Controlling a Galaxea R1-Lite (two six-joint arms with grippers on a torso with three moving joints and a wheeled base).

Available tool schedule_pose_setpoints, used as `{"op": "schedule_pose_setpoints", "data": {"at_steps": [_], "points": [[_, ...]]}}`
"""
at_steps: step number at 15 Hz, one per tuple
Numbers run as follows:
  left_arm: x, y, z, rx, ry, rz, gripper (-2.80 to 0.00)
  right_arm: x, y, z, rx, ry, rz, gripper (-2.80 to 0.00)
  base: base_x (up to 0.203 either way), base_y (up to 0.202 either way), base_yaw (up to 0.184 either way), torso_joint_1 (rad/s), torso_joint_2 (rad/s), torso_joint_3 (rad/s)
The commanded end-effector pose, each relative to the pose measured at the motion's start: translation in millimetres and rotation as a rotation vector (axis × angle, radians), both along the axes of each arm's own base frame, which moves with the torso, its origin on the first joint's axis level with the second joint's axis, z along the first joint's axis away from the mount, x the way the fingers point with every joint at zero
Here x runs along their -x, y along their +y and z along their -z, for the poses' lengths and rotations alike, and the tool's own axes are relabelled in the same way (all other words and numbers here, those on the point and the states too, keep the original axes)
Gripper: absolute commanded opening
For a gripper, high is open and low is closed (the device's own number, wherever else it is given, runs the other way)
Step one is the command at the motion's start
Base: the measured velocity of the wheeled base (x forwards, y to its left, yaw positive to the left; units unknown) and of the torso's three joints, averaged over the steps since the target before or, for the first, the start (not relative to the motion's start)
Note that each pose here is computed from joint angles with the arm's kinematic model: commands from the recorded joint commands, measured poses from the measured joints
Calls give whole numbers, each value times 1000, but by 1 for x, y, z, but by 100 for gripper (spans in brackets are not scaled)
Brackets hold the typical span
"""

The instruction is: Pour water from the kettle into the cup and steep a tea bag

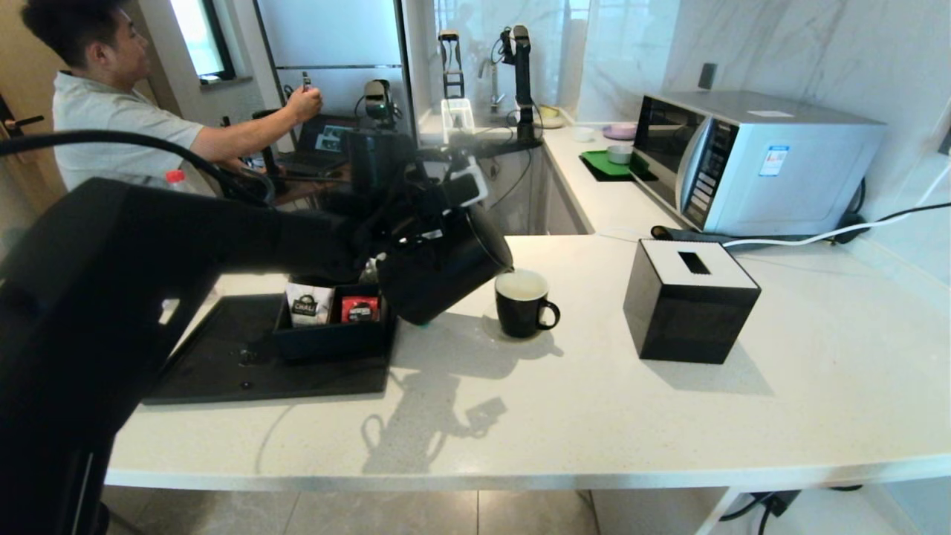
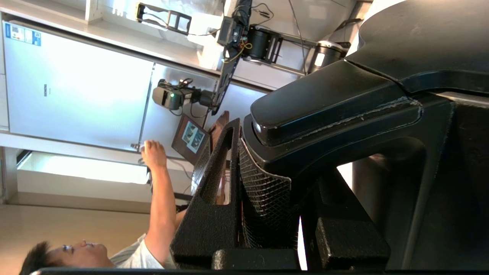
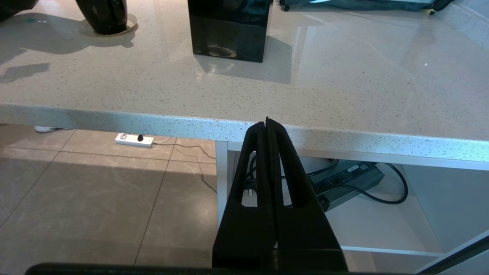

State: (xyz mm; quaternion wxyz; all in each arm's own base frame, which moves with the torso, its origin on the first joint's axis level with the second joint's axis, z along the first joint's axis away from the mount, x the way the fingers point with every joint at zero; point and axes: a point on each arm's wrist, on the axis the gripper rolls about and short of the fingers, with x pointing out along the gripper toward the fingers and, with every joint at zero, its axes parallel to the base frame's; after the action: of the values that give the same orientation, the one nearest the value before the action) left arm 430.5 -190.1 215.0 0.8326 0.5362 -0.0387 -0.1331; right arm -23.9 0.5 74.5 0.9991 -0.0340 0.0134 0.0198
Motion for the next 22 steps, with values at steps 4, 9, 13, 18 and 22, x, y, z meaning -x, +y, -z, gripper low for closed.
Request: {"op": "schedule_pose_setpoints", "data": {"at_steps": [4,9,13,18,22], "points": [[1,-2,-1,-3,-7,4,-280,0,0,0,1,1,-1,-280,0,0,0,0,0,0],[1,-2,-1,-4,-5,6,-280,0,0,0,1,1,-1,-280,0,0,0,0,0,0],[1,-2,-1,-4,-5,6,-280,0,0,0,1,1,-1,-280,0,0,0,0,0,0],[1,-2,-1,-4,-5,6,-280,-2,0,8,1,29,-1,-280,0,0,0,0,0,0],[1,-2,-1,-5,-6,7,-280,0,0,0,1,3,-1,-280,0,0,0,0,0,0]]}}
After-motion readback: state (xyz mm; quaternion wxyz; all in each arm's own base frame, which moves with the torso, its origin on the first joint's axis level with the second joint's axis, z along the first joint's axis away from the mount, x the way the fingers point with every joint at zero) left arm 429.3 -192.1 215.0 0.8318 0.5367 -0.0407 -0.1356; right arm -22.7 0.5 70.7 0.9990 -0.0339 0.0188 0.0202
